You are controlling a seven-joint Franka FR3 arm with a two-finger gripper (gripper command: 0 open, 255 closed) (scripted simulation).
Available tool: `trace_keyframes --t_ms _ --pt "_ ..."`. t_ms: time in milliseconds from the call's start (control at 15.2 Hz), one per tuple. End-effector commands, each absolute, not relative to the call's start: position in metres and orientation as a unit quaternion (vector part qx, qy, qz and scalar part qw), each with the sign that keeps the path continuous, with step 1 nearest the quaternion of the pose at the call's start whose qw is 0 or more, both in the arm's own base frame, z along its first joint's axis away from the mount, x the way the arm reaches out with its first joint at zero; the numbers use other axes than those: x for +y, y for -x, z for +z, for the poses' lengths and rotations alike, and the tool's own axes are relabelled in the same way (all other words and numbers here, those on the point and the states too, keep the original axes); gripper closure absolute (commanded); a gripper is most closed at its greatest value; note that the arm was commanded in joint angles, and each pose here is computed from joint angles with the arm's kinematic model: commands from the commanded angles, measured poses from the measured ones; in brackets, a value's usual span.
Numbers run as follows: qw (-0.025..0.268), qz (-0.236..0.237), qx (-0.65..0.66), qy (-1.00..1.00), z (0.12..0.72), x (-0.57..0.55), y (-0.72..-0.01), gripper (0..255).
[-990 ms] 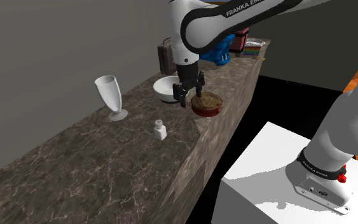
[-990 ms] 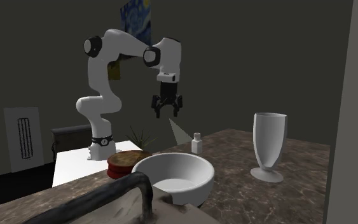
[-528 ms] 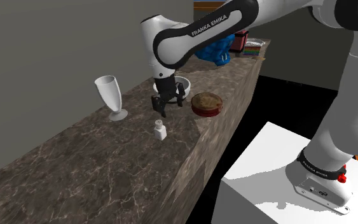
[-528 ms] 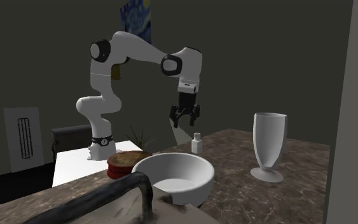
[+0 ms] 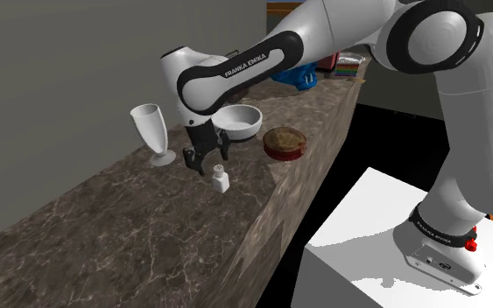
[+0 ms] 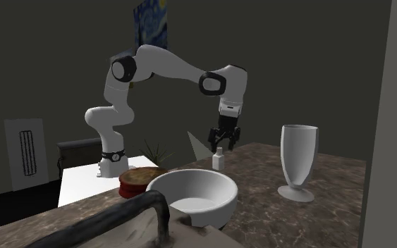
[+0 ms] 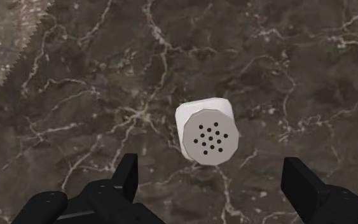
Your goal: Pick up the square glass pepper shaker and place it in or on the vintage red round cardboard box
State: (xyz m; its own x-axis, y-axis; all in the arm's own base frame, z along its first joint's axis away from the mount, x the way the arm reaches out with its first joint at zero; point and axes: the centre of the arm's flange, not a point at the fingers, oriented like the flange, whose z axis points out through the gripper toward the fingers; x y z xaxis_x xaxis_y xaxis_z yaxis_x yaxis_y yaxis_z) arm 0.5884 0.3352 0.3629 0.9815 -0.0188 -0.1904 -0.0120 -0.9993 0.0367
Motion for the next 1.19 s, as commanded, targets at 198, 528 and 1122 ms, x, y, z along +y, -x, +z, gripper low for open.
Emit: trace_keyframes --t_ms 198,528,1122 --pt "0.018 -0.096 -0.008 -0.995 0.337 0.336 -0.585 0" --pt "0.018 -0.096 -0.008 -0.995 0.329 0.336 -0.583 0" --pt "0.018 -0.096 -0.008 -0.995 0.329 0.336 -0.583 255"
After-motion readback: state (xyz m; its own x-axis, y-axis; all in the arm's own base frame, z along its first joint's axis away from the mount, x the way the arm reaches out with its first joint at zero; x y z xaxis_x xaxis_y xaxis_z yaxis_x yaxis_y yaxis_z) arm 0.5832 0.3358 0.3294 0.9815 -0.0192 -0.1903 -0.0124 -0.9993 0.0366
